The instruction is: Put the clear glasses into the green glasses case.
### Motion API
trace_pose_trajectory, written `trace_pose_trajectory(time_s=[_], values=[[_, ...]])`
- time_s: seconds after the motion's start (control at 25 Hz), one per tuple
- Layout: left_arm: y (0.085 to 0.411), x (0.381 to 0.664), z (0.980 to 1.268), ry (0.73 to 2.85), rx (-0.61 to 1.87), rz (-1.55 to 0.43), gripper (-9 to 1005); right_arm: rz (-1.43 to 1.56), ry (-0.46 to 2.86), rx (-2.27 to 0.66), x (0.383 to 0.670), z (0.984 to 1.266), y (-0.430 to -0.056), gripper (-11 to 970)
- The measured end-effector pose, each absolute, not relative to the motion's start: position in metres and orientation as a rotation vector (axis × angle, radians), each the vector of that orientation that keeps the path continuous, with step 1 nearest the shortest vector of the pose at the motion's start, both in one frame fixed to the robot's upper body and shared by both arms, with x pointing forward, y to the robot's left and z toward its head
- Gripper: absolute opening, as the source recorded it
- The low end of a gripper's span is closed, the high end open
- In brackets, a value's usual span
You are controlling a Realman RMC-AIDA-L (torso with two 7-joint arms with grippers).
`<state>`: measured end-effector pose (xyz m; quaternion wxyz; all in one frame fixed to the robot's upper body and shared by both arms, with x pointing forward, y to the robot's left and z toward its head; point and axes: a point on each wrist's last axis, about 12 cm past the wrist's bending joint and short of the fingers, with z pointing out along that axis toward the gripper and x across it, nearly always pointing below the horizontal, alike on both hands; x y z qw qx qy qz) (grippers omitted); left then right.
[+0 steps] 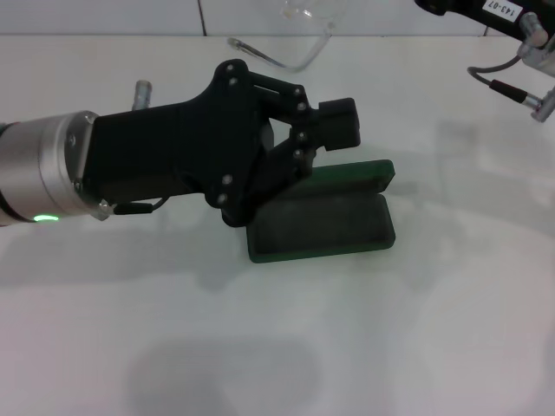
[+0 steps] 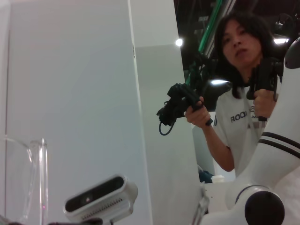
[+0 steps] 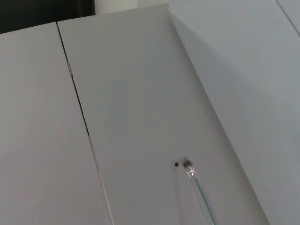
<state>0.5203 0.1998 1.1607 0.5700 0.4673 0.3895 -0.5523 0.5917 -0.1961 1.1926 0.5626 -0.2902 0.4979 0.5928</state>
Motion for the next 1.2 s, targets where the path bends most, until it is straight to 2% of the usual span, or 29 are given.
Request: trace_pose_trajectory(time_s=[1.2], values=[[0.200, 0.523, 1.161, 0.884, 1.048, -1.278, 45, 1.441, 1.234, -0.760, 0.586, 1.181, -0.173, 104]])
